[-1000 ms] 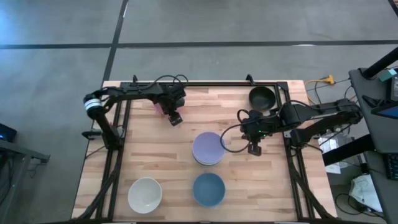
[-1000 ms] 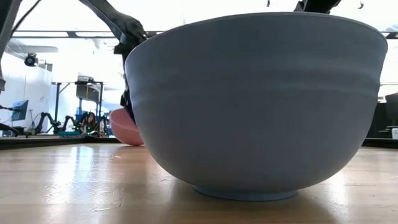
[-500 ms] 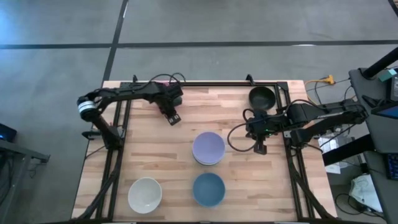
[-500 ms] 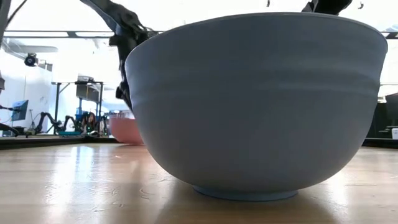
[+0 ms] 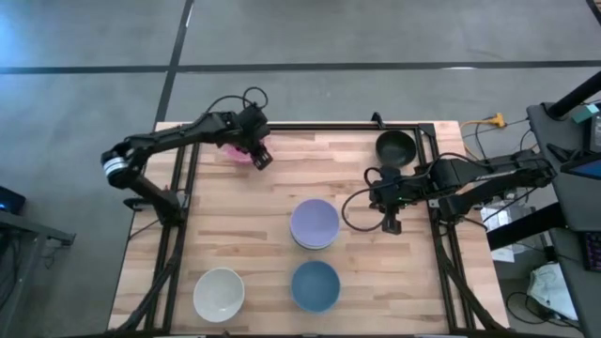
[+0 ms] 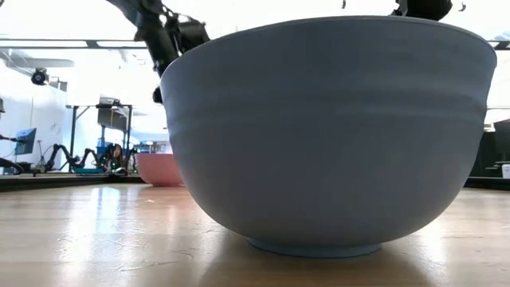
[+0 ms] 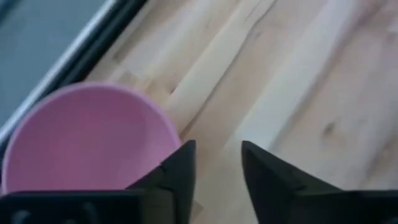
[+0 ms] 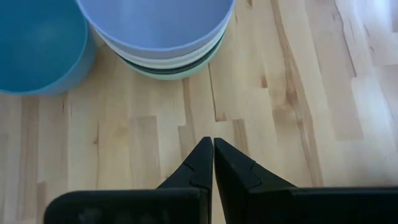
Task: Nest bowls inside each other
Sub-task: Stack the pink bowl on top of the stacked purple bowl
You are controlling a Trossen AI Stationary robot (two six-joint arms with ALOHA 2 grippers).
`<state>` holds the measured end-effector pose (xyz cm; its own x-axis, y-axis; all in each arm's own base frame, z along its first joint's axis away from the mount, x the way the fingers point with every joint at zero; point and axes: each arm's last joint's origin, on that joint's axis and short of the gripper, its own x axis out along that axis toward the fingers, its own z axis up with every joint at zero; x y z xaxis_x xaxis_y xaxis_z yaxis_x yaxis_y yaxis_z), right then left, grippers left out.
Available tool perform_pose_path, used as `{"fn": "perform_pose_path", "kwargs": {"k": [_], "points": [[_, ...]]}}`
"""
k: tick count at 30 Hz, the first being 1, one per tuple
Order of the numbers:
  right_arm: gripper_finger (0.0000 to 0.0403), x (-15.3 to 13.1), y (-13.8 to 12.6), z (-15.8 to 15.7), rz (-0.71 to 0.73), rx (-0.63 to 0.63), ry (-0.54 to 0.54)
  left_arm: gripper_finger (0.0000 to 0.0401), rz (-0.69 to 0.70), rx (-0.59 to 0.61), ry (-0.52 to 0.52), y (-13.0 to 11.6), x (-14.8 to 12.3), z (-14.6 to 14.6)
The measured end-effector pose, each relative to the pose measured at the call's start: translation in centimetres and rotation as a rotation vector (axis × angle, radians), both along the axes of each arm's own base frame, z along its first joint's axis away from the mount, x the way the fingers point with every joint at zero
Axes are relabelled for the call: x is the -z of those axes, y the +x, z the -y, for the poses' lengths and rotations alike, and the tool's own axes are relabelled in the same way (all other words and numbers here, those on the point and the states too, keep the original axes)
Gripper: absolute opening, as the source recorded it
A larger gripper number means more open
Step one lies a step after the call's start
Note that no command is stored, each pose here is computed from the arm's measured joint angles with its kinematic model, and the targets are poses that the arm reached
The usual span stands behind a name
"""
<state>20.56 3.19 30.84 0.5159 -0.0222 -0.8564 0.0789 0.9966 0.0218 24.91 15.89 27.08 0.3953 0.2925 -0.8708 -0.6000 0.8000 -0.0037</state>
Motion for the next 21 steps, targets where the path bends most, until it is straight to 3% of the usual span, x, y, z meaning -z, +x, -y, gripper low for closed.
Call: {"fn": "perform_pose_path", "kwargs": {"k": [6,12,17,21], "points": [[0.0009,-0.5,0.0,0.0,0.016,0.003,0.005,0.0188,-0.099,-0.047,-0.072,0.8,3.4,-2.2],[0.0009,-0.9,0.1,0.0,0.030,0.003,0.008,0.0204,-0.176,-0.053,-0.159,1.5,6.3,-3.1],[0.0009,-0.9,0.1,0.0,0.027,0.013,0.015,0.0179,-0.270,-0.105,-0.167,1.4,8.1,-3.7],[0.0009,-0.9,0.1,0.0,0.028,0.031,0.026,0.0109,-0.290,-0.107,-0.181,1.3,8.5,-3.8]]}}
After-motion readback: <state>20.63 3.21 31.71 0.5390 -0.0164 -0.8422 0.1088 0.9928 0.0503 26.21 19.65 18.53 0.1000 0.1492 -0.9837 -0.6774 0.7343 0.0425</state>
